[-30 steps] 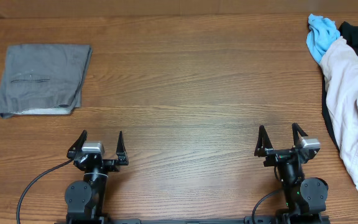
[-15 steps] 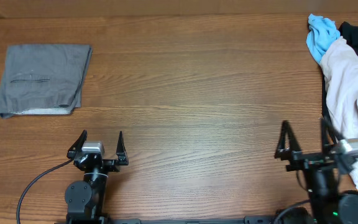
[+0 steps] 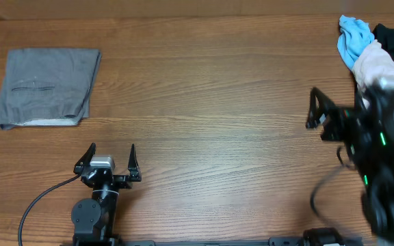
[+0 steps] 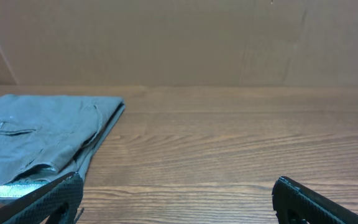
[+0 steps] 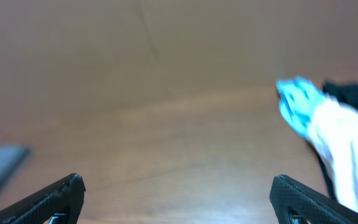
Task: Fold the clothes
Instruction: 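Reach the right gripper to the clothes pile and grasp the beige pants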
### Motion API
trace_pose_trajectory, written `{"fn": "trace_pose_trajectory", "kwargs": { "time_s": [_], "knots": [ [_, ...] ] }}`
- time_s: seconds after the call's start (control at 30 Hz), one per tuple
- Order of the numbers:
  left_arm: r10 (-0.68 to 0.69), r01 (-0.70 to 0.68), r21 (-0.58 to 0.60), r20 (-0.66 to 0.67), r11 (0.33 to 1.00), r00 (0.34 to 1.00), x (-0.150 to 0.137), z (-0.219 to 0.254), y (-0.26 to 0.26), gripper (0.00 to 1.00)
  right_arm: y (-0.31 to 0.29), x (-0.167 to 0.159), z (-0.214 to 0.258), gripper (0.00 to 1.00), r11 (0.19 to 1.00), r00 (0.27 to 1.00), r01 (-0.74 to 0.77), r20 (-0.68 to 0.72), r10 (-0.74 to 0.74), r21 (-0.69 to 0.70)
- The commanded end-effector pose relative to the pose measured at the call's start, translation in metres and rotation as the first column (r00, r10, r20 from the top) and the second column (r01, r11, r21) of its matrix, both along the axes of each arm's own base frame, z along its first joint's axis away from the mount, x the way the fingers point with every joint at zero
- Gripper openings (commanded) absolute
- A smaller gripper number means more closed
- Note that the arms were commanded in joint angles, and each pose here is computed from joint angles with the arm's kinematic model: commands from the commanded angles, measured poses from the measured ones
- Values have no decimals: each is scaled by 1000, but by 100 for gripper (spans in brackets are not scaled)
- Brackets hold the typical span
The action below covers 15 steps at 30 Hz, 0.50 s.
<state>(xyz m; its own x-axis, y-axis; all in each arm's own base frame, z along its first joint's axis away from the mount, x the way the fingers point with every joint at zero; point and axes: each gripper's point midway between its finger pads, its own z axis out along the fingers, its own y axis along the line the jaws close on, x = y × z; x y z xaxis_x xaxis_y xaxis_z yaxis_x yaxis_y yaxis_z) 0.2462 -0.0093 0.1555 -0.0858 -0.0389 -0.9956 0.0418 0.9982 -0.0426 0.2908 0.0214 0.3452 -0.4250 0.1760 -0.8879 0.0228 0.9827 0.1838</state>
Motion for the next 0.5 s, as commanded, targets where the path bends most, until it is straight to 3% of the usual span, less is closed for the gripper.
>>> {"fn": "trace_pose_trajectory", "kwargs": {
  "time_s": [0.0, 0.3, 0.47],
  "knots": [
    [-7, 7, 26, 7, 1000, 1000, 0, 0, -1, 100, -18, 27, -6, 100, 993, 993, 70, -90, -79, -97],
    [-7, 7, 26, 7, 1000, 1000, 0, 0, -1, 100, -73, 82, -59, 100, 968, 918, 204, -316, -240, -144],
    [-7, 7, 26, 7, 1000, 1000, 0, 0, -1, 100, -107, 85, -78, 100, 947, 875, 285, -361, -321, -151]
  ]
}}
